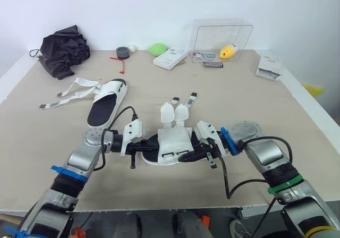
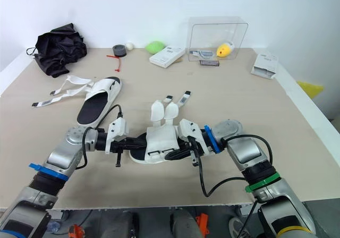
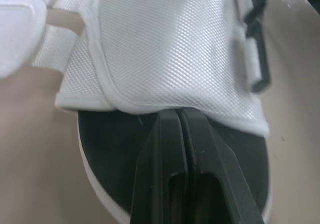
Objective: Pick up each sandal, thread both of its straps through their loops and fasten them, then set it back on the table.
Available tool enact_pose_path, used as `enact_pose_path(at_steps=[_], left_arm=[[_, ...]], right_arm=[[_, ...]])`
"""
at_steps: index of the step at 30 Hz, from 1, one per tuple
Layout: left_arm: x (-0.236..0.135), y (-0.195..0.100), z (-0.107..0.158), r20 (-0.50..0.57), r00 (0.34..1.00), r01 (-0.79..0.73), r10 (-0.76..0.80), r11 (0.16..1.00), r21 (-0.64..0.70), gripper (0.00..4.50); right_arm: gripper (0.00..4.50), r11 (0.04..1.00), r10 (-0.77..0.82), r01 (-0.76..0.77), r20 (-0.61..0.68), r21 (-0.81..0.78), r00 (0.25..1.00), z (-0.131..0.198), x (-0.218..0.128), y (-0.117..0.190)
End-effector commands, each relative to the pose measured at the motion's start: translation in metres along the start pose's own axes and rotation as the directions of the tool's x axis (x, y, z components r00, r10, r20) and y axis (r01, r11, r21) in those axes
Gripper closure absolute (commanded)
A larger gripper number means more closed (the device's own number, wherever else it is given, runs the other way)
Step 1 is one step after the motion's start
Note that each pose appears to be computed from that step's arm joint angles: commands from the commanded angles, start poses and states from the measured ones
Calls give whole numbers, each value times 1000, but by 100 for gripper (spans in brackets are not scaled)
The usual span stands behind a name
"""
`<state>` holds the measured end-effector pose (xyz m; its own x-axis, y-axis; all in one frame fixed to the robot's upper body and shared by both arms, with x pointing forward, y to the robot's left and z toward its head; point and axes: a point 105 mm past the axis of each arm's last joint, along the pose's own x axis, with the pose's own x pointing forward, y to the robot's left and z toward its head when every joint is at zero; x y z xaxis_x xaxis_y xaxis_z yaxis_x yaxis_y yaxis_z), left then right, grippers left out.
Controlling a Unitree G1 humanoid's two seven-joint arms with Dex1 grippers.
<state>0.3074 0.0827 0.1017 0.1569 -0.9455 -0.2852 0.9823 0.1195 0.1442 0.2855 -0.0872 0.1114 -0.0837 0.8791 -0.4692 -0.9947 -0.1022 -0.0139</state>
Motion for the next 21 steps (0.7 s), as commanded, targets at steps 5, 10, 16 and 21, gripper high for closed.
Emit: enact_pose_path(at_steps=[5,10,16,21], left_arm=[[9,-16,-25,-55,996,69,-74,994,-85,439],[8,-32,-38,-56,991,106,-119,976,-188,439],[3,-31,-73,-203,977,15,-69,966,-257,439],[0,-36,-87,-231,971,1,-64,965,-263,439]], right_arm=[[450,1000,-6,7,-28,28,1000,-6,3,1],[450,1000,-9,10,-29,27,1000,-5,2,1],[450,999,-23,23,-14,32,1000,-3,2,0],[450,999,-38,38,5,36,999,1,0,-1]])
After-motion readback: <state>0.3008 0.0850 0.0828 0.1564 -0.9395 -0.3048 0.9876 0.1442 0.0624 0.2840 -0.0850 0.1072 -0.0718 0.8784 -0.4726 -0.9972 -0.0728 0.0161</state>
